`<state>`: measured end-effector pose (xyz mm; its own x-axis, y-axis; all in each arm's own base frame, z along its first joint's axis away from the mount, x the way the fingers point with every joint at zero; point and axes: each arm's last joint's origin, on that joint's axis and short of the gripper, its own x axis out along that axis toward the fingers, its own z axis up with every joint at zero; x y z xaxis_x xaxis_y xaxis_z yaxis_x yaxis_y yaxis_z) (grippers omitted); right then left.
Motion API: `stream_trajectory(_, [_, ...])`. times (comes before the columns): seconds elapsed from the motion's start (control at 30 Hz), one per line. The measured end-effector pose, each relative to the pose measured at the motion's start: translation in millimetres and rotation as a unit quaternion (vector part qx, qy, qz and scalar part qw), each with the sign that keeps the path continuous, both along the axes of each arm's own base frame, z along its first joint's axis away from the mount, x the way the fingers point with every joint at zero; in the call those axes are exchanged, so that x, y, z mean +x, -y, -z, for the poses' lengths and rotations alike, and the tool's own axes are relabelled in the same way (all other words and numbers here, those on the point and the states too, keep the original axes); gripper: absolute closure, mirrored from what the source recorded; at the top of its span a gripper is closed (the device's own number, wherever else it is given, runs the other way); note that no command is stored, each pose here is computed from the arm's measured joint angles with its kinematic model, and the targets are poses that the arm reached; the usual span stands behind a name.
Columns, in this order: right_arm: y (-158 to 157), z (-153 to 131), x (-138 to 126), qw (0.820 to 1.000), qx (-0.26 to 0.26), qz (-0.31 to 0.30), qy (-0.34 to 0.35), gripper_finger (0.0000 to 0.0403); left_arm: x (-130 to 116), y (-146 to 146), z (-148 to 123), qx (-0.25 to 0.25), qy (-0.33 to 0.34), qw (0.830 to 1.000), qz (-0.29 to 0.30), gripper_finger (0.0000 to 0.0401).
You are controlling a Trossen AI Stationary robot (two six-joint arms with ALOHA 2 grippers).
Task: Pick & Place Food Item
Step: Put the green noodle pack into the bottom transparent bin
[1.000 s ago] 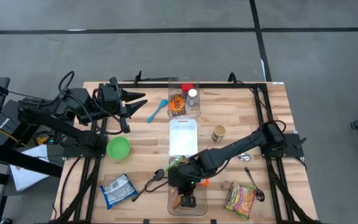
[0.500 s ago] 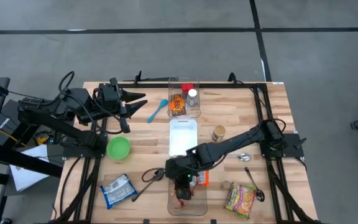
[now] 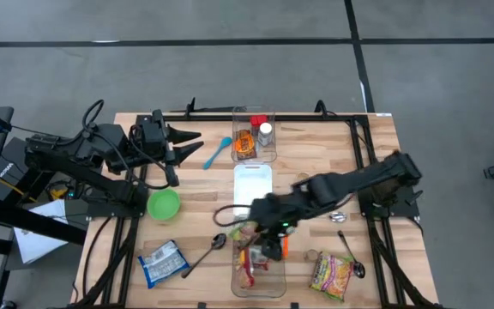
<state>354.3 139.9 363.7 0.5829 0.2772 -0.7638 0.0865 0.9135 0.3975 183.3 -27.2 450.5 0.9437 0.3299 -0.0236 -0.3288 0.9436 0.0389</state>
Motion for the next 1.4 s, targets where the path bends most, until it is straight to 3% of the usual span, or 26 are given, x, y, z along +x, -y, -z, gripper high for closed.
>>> stream_trajectory(0.17, [-17.2, -10.5, -47.3, 0.995, -0.022, 0.061, -0.076, 0.0239, -1.9, -0.5, 1.5, 0.003, -0.01, 1.0, 0.0, 0.0302])
stream_trajectory(0.53, [-76.9, -3.7, -122.6, 0.971, -0.03, 0.104, -0.213, 0.0275, -1.7, -0.5, 2.6, 0.004, -0.016, 1.0, 0.0, 0.0302])
stream_trajectory(0.8, [-98.8, 2.6, -166.4, 0.928, -0.014, 0.267, -0.258, 0.0274, -0.7, -0.3, 2.8, 0.004, -0.016, 1.0, 0.0, 0.0302])
stream_trajectory(1.07, [-88.5, 42.7, -197.8, 0.859, 0.053, 0.405, -0.31, 0.0275, 5.5, -3.6, 3.0, 0.003, -0.01, 1.0, -0.013, 0.0302])
stream_trajectory(1.2, [-75.6, 71.7, -200.7, 0.854, 0.112, 0.397, -0.318, 0.0279, 7.8, -5.8, 3.5, 0.003, -0.01, 1.0, -0.019, 0.0302])
stream_trajectory(1.4, [-60.1, 115.2, -212.4, 0.858, 0.15, 0.381, -0.311, 0.028, 11.5, -5.5, 4.2, 0.0, -0.009, 1.0, -0.021, 0.0302])
